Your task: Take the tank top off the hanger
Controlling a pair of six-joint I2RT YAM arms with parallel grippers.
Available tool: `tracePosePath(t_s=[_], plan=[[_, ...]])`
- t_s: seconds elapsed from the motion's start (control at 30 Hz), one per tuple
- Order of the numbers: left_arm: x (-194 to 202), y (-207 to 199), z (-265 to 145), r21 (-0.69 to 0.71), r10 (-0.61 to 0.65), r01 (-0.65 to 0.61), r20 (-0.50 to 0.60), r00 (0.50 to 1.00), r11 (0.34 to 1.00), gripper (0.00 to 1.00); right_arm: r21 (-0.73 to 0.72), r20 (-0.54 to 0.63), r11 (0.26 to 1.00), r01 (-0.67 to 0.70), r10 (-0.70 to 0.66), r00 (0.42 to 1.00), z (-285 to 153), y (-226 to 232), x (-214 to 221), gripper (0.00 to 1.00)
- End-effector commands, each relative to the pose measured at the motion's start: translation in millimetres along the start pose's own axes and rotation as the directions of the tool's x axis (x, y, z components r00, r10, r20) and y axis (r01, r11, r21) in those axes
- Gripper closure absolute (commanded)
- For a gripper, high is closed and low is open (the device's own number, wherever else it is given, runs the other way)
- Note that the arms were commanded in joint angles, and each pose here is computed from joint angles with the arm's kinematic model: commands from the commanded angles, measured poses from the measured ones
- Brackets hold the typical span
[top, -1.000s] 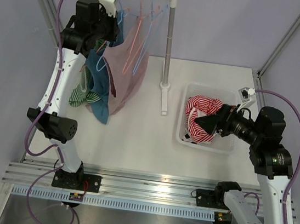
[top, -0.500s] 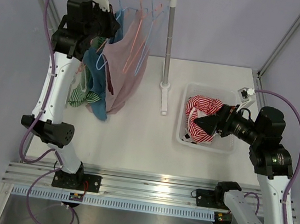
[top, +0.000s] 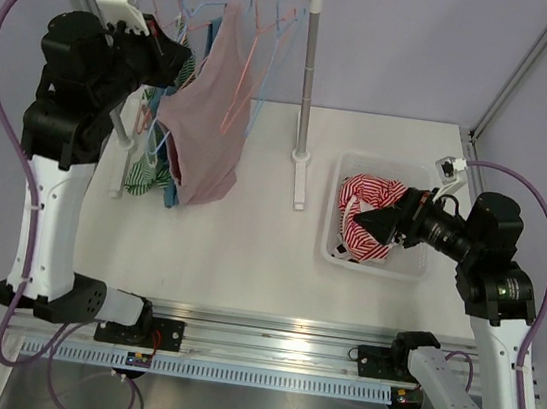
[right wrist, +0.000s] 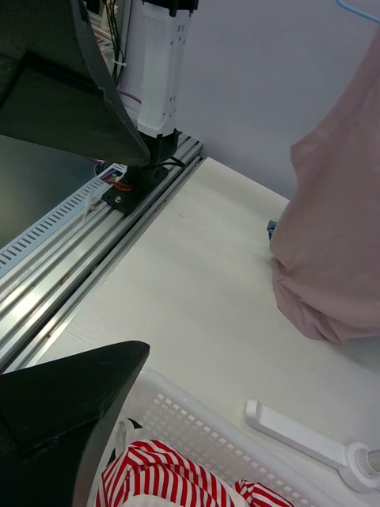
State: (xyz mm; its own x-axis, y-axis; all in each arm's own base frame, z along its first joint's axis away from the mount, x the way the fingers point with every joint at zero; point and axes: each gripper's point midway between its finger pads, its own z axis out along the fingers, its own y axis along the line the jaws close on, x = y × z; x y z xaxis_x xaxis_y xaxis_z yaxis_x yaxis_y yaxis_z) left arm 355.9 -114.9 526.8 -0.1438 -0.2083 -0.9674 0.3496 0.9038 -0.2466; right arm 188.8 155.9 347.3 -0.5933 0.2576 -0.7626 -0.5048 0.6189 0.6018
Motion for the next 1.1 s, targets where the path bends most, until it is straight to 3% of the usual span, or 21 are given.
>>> tracePosePath(t_s=[0.0, 0.27, 0.37, 0.43, 0.47, 0.5, 0.7, 0.9, 1.07], plan=[[-33.3, -29.6, -52.6, 0.089, -0.027, 0.015, 0.136, 0.990, 0.996, 1.00, -0.039, 0.047, 0.998, 0.040, -0.038, 0.998, -2.1, 14.8, -19.3, 0.01], [-51.1, -65.0, -168.7, 0.179, -0.018, -0.034, 0.284, 0.959, 0.983, 1.00, -0.109, 0.076, 0.994, -0.023, 0.031, 0.997, 13.0, 13.4, -22.2, 0.01], [-21.8, -64.7, -183.1, 0.191, -0.033, -0.012, 0.232, 0.972, 0.981, 1.00, -0.177, 0.117, 0.983, -0.040, 0.062, 0.991, 16.4, 19.7, -25.9, 0.01], [-7.7, -68.9, -212.0, 0.210, -0.040, -0.015, 0.253, 0.967, 0.978, 1.00, -0.240, 0.104, 0.969, -0.059, 0.086, 0.991, 18.0, 27.3, -24.5, 0.01], [19.8, -63.4, -202.2, 0.211, -0.058, 0.018, 0.185, 0.981, 0.977, 1.00, -0.269, 0.117, 0.962, -0.042, 0.076, 0.990, 20.8, 28.5, -26.5, 0.01], [27.8, -67.7, -222.6, 0.231, -0.063, 0.014, 0.207, 0.976, 0.973, 1.00, -0.282, 0.103, 0.958, -0.051, 0.083, 0.991, 25.0, 26.7, -25.8, 0.00], [113.7, -73.8, -228.2, 0.337, -0.114, 0.096, 0.034, 0.993, 0.936, 1.00, -0.379, 0.044, 0.923, -0.063, 0.086, 0.995, 41.0, 27.9, -18.3, 0.01], [162.0, -72.2, -226.6, 0.370, -0.139, 0.151, -0.060, 0.989, 0.917, 1.00, -0.255, -0.037, 0.966, -0.040, 0.032, 0.999, 96.8, 33.2, 22.9, 0.01], [194.3, -66.8, -203.9, 0.370, -0.190, 0.232, -0.148, 0.971, 0.900, 1.00, -0.148, 0.067, 0.988, -0.034, 0.044, 0.997, 132.1, 45.9, 25.9, 0.06]])
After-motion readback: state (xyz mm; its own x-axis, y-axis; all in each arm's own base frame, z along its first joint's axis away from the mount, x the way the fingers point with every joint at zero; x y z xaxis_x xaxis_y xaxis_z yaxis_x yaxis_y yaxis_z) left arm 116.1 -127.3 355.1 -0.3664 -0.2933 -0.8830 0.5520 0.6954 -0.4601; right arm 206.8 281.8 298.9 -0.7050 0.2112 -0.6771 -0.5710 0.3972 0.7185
